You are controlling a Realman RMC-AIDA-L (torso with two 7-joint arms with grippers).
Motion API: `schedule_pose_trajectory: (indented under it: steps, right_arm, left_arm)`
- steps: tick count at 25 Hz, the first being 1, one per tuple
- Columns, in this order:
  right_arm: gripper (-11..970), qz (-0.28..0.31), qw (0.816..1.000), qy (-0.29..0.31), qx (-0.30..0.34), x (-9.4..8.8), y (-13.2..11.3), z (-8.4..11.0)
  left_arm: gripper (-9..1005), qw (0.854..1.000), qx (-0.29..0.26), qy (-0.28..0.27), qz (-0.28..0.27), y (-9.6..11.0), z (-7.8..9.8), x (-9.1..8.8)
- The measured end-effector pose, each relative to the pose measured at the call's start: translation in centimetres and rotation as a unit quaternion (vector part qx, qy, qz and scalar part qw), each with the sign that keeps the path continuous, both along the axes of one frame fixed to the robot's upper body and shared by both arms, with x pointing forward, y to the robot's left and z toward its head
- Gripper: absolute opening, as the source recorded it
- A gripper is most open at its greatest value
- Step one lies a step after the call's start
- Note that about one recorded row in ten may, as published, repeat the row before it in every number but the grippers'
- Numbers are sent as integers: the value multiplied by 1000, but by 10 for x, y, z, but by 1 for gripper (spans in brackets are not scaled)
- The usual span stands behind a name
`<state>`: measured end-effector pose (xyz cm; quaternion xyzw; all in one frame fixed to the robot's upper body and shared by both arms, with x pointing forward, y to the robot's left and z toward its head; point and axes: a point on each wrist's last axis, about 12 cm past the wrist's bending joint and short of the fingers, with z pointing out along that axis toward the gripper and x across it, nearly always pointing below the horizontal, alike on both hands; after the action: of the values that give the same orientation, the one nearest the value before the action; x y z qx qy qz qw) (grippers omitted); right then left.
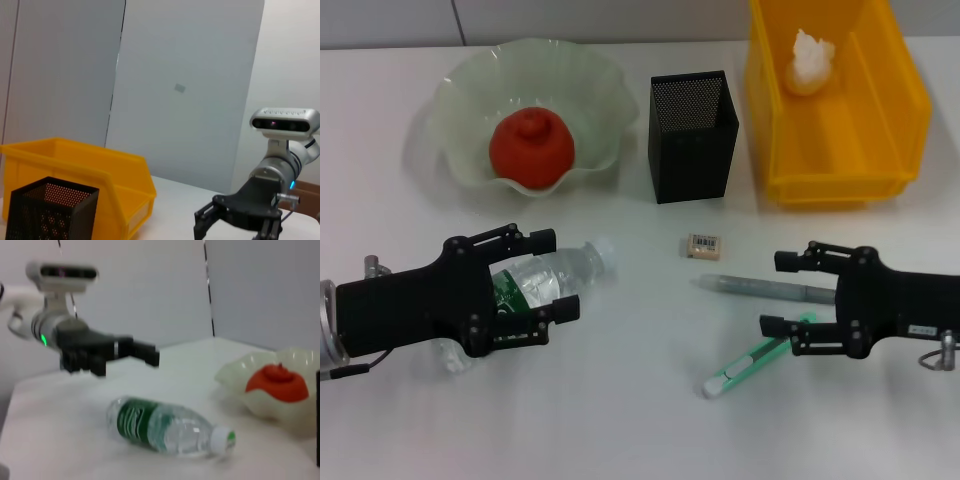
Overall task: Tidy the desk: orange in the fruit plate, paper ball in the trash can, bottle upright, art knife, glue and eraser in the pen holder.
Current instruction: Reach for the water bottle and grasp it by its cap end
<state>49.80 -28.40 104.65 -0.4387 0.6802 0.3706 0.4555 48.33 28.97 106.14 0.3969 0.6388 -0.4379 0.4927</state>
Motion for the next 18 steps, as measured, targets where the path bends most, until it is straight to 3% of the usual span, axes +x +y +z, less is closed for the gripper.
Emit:
schedule_pose_trajectory:
  steps: [10,18]
  right_arm:
    - [818,4,1000,-8,-7,-1,2,-3]
    - [818,-10,1000,-5,-5,-3,1,-6]
  left_arm:
    - [826,1000,-3,13,3,2,2,1]
    - [826,999,12,35,9,0,21,23]
